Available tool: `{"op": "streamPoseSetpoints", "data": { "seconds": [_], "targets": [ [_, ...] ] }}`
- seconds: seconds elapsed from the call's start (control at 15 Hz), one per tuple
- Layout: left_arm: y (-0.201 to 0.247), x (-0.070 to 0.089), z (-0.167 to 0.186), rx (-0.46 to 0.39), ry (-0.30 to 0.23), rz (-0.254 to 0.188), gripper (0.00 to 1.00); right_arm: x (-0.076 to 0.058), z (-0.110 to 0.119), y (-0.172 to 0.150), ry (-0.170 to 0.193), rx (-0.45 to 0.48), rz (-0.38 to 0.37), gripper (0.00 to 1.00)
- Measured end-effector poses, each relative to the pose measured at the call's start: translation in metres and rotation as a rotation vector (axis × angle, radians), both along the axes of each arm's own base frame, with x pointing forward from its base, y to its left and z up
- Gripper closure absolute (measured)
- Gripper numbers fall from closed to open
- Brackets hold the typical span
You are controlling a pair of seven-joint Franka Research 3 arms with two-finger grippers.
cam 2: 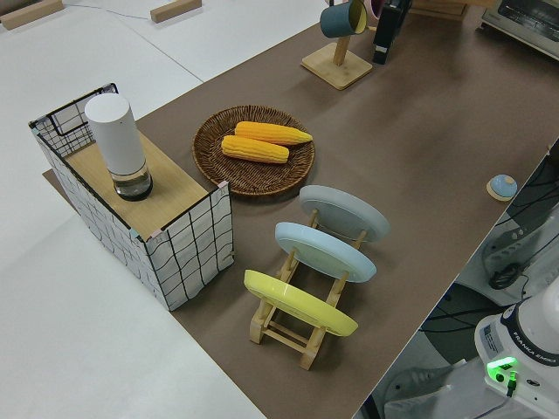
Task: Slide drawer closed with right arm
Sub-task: 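Push the open drawer with the right gripper into the cabinet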
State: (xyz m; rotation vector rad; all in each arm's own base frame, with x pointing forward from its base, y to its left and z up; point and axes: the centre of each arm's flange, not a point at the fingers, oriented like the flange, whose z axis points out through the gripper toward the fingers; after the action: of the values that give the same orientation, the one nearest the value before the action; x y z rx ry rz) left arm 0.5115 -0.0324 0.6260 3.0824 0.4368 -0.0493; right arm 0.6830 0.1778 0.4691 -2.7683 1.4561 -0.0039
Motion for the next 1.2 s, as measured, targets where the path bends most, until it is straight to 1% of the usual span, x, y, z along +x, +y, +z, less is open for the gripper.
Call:
{"op": "streamPoseSetpoints", "data": {
  "seconds": [0.27,0.47,0.67,0.93,1.2],
  "targets": [
    [0.000,0.000,0.000,0.000,0.000,0.000,0.00,0.007,0.000,-0.025,-0.014,-0.038,0.014,0.99],
    [0.000,0.000,0.000,0.000,0.000,0.000,0.00,0.011,0.001,-0.040,-0.021,-0.048,0.006,0.99],
    [0.000,0.000,0.000,0.000,0.000,0.000,0.00,0.018,0.006,-0.071,-0.040,-0.045,0.007,0.99],
    [0.000,0.000,0.000,0.000,0.000,0.000,0.00,0.024,0.016,-0.106,-0.060,-0.028,-0.009,0.99],
    [0.000,0.000,0.000,0.000,0.000,0.000,0.00,0.027,0.020,-0.137,-0.065,-0.005,-0.004,0.99]
  ]
}}
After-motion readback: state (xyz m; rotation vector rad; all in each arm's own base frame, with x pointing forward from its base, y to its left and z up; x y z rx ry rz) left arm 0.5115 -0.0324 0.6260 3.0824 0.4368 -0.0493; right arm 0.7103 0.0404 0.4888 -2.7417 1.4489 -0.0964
